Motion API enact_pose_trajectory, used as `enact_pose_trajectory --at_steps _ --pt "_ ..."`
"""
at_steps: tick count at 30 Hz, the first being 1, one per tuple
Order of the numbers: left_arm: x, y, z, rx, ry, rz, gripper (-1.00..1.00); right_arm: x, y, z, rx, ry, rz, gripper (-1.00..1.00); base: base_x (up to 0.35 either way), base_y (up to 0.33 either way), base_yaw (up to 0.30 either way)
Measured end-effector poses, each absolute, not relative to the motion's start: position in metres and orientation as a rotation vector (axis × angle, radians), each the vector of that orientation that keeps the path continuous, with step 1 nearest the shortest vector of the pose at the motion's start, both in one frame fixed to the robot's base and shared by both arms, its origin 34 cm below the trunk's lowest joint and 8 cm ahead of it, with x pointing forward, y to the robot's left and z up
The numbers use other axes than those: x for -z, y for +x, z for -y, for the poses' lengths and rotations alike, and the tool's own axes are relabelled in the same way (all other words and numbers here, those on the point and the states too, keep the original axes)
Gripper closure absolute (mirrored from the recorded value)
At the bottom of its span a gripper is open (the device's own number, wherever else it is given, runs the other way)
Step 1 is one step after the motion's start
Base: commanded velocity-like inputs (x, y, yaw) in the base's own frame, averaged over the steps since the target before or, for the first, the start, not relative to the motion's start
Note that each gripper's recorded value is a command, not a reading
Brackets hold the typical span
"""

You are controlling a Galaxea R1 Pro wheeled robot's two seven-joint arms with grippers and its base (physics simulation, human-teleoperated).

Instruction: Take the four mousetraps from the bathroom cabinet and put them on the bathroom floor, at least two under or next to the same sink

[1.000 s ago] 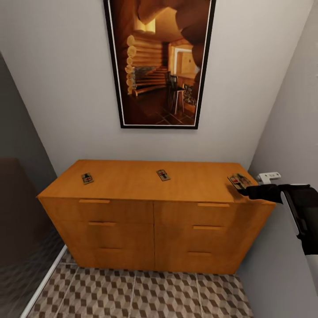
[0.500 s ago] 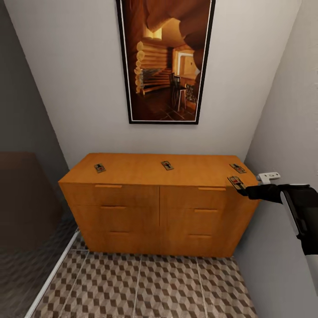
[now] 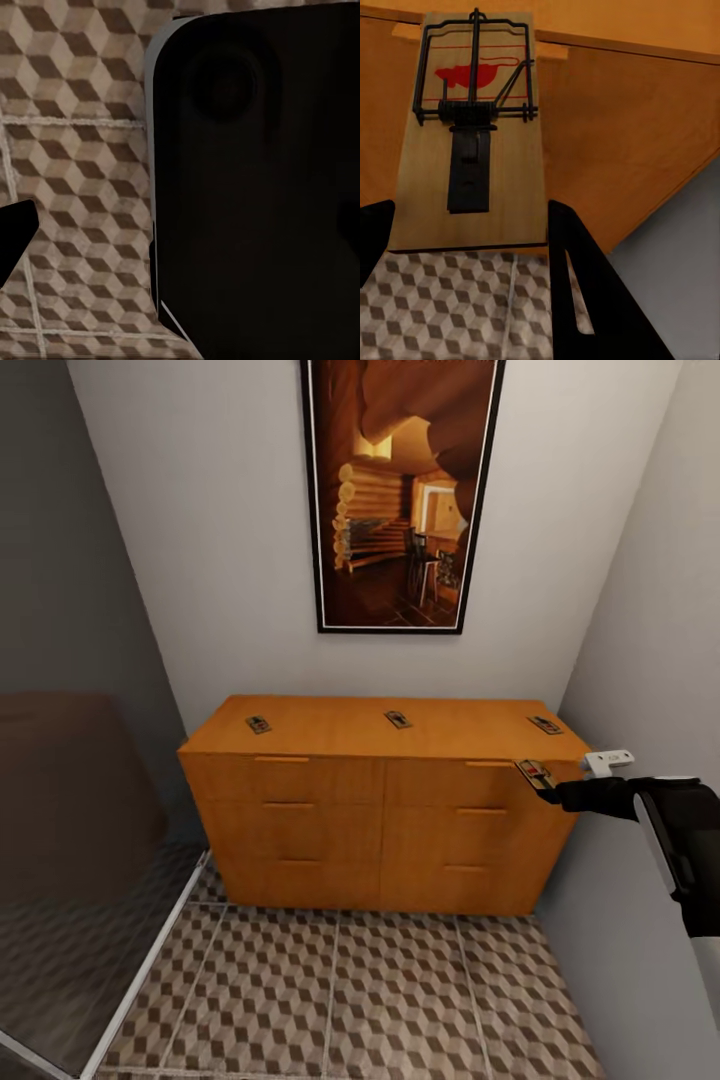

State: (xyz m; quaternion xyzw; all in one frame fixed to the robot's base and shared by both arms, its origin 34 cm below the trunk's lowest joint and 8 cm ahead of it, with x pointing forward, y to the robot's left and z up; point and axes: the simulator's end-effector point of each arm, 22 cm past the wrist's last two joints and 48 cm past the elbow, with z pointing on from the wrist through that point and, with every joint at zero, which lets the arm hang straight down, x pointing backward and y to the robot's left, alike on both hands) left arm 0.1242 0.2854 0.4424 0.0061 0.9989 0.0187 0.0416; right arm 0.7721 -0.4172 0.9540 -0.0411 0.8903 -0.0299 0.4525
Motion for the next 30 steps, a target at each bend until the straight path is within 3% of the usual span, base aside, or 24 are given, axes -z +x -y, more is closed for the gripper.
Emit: enact_pose_trajectory --at_steps 9,30 --pt "-0.442 0.124 -0.285 -0.057 0.019 -3.058 -1.0 -0.951 0.772 0.414 0.07 -0.107 -2.205 1.0 -0.167 0.167 0.0" --pt "-0.442 0.124 -0.285 -0.057 0.018 -3.058 -1.0 -0.819 0.771 0.438 0.02 -0.107 -2.307 1.0 -0.008 0.008 0.0"
